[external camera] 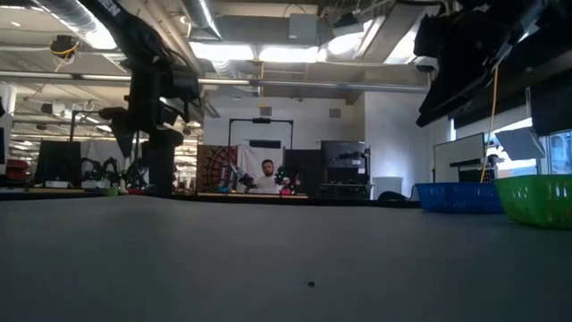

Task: Sort produce into baskets
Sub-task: Put the brown mushroom into the green basket

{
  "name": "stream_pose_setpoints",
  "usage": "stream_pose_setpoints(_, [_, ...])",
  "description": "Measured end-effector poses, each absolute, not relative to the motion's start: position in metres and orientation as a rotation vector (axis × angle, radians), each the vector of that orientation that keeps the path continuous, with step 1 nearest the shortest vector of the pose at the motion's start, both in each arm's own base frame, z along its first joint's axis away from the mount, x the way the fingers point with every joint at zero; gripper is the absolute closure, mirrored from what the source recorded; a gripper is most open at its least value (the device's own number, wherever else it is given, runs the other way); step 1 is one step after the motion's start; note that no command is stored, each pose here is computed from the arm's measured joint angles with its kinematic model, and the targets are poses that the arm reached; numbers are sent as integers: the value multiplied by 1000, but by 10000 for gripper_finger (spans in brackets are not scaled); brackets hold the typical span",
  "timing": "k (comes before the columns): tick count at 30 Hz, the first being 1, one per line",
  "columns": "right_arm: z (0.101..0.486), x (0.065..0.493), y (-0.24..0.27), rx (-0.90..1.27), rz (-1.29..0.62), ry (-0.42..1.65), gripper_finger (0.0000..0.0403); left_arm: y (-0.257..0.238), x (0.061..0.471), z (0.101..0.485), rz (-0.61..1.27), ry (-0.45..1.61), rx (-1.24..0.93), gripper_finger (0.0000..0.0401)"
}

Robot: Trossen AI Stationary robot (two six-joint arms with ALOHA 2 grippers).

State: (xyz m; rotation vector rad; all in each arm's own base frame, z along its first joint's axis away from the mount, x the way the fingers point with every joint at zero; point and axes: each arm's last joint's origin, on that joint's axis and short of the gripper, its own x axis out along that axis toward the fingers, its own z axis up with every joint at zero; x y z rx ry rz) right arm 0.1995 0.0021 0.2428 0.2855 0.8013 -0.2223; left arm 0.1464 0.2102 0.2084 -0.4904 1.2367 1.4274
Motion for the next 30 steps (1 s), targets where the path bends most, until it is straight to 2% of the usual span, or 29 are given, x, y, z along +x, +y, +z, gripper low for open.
stream_pose_setpoints(4, [242, 199, 2, 286, -224, 809, 180, 215, 147, 204, 1444, 1230, -494, 125])
stream_pose_setpoints(10, [243, 199, 2, 288, -224, 802, 180, 217, 148, 192, 1386, 1356, -463, 125])
stream_pose_setpoints(21, [243, 200, 2, 280, -238, 791, 180, 218, 157, 190, 1397, 1555, -418, 125])
stream_pose_setpoints(26, [243, 200, 2, 262, -231, 793, 180, 221, 170, 193, 1395, 1574, -363, 125])
stream_pose_setpoints(30, [243, 200, 2, 253, -227, 794, 180, 233, 169, 196, 1463, 1560, -304, 125])
